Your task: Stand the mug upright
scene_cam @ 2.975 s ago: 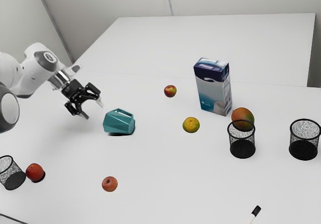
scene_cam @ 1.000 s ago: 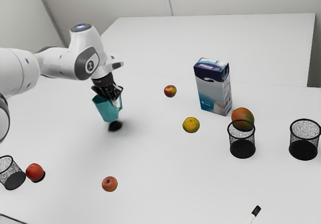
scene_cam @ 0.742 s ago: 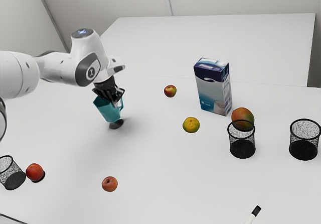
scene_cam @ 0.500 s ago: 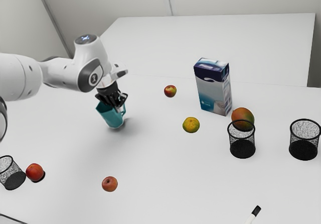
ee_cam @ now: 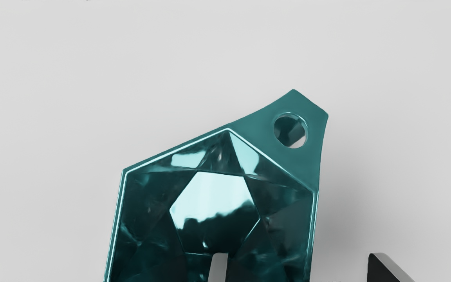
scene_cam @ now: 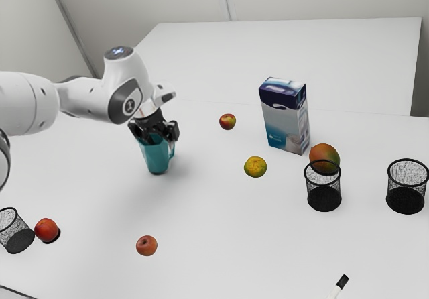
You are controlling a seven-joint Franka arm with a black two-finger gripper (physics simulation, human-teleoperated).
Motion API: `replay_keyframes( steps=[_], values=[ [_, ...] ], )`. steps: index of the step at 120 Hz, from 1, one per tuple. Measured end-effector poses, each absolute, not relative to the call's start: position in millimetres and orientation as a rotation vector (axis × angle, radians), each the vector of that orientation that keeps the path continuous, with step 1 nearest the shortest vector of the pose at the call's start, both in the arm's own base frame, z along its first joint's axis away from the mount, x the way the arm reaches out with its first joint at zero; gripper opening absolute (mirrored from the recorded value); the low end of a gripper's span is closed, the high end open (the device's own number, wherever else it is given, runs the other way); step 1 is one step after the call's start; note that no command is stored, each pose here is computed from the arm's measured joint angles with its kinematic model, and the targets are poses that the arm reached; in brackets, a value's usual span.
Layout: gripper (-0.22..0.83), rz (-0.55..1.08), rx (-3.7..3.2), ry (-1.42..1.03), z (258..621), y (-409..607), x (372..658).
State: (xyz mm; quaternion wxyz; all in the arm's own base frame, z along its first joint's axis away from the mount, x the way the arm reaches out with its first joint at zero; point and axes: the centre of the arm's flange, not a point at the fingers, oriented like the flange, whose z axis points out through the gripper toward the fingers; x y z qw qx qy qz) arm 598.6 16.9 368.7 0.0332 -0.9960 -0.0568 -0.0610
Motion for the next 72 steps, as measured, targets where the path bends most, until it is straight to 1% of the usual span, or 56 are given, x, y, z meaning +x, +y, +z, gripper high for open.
replay_keyframes(
  steps=[13, 28, 52, 72],
  values=[
    [0.46, -0.22, -3.063, -0.182, 382.1, 16.7, 597.8],
    [0.53, -0.276, -3.06, -0.176, 407.9, 13.0, 595.9],
    [0.58, -0.317, -3.057, -0.147, 467.3, -1.7, 593.3],
    [0.6, -0.309, -3.056, -0.125, 505.2, -11.4, 577.6]
  ],
)
